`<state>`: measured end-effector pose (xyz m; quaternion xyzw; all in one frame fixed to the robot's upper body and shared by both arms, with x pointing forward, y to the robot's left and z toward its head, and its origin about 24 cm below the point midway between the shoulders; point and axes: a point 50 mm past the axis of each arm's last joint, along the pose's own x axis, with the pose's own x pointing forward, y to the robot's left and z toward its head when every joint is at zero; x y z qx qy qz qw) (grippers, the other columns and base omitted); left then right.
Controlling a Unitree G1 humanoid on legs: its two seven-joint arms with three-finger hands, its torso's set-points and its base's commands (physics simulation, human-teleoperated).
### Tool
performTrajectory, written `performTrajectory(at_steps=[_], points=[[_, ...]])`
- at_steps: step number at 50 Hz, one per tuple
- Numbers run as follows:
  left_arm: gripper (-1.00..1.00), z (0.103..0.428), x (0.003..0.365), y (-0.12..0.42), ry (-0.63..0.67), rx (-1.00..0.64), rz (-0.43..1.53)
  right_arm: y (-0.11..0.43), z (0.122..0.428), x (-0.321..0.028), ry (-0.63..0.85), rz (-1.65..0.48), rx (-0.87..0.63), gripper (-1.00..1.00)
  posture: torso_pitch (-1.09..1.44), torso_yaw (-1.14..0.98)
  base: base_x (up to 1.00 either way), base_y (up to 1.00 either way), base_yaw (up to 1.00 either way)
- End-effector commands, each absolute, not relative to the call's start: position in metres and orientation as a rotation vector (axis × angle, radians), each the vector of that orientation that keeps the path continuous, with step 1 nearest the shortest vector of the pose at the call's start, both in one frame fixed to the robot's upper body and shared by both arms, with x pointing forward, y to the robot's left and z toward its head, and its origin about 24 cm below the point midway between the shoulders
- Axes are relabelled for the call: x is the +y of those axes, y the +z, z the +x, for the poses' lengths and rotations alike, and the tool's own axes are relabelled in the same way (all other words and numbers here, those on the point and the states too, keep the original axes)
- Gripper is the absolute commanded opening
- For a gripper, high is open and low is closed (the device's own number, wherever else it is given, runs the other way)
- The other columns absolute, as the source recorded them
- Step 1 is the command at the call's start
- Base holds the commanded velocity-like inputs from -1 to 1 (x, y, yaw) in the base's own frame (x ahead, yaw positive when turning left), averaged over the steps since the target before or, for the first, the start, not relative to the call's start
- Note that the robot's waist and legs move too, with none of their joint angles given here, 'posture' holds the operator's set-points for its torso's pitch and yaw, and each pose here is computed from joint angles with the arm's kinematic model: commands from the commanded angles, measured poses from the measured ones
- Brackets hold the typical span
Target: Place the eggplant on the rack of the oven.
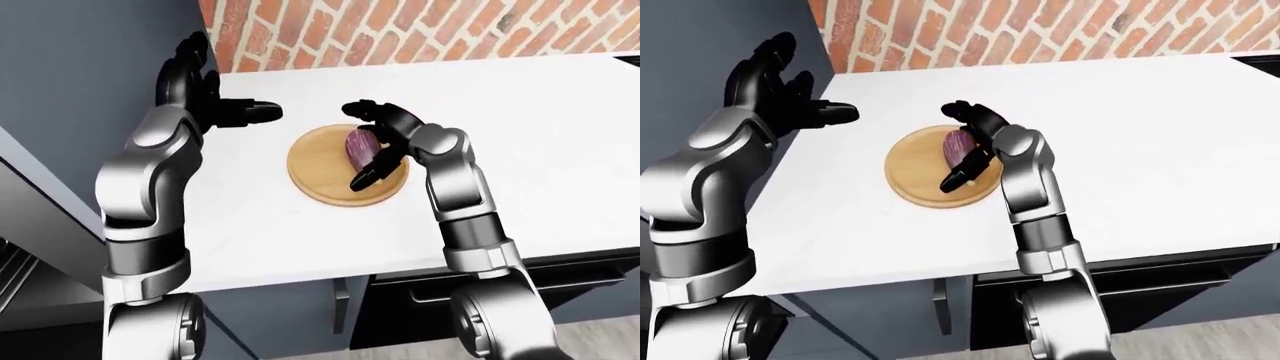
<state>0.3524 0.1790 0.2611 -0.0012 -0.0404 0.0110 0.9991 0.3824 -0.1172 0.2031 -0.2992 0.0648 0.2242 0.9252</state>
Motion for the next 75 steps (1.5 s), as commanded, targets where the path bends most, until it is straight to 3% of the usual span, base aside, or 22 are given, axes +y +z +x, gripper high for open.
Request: performTrajectory(at_steps=[1, 22, 40, 44, 60, 61, 66, 67, 68, 69, 71, 75], points=[[1.00, 0.348, 0.179, 0.283, 0.021, -0.183, -0.001, 0.228, 0.382, -0.115, 0.441, -0.636, 0.034, 0.69, 0.00, 0.00, 0.00, 0.00, 0.00], [1.00, 0.346, 0.180, 0.282, 0.023, -0.180, -0.005, 0.217, 0.382, -0.115, 0.442, -0.686, 0.046, 0.61, 0.00, 0.00, 0.00, 0.00, 0.00], [1.00, 0.345, 0.180, 0.281, 0.023, -0.179, -0.009, 0.220, 0.383, -0.114, 0.431, -0.697, 0.039, 0.29, 0.00, 0.00, 0.00, 0.00, 0.00], [1.00, 0.346, 0.180, 0.280, 0.025, -0.178, -0.010, 0.224, 0.386, -0.113, 0.424, -0.693, 0.033, 0.11, 0.00, 0.00, 0.00, 0.00, 0.00], [1.00, 0.346, 0.180, 0.279, 0.024, -0.178, -0.012, 0.256, 0.390, -0.112, 0.375, -0.642, -0.032, -0.10, 0.00, 0.00, 0.00, 0.00, 0.00], [1.00, 0.346, 0.181, 0.280, 0.024, -0.178, -0.012, 0.258, 0.391, -0.112, 0.368, -0.639, -0.038, -0.26, 0.00, 0.00, 0.00, 0.00, 0.00], [1.00, 0.345, 0.180, 0.280, 0.024, -0.178, -0.011, 0.271, 0.392, -0.116, 0.333, -0.607, -0.070, -0.30, 0.00, 0.00, 0.00, 0.00, 0.00], [1.00, 0.345, 0.180, 0.280, 0.023, -0.178, -0.010, 0.279, 0.393, -0.118, 0.309, -0.582, -0.088, -0.48, 0.00, 0.00, 0.00, 0.00, 0.00], [1.00, 0.345, 0.180, 0.280, 0.023, -0.178, -0.010, 0.281, 0.393, -0.118, 0.301, -0.570, -0.095, -0.52, 0.00, 0.00, 0.00, 0.00, 0.00], [1.00, 0.345, 0.180, 0.281, 0.023, -0.179, -0.010, 0.288, 0.393, -0.120, 0.277, -0.545, -0.115, -0.80, 0.00, 0.00, 0.00, 0.00, 0.00], [1.00, 0.345, 0.180, 0.281, 0.024, -0.180, -0.009, 0.296, 0.393, -0.122, 0.254, -0.515, -0.138, -1.00, 0.00, 0.00, 0.00, 0.00, 0.00], [1.00, 0.345, 0.180, 0.282, 0.024, -0.181, -0.007, 0.313, 0.392, -0.128, 0.195, -0.406, -0.174, -1.00, 0.00, 0.00, 0.00, 0.00, 0.00]])
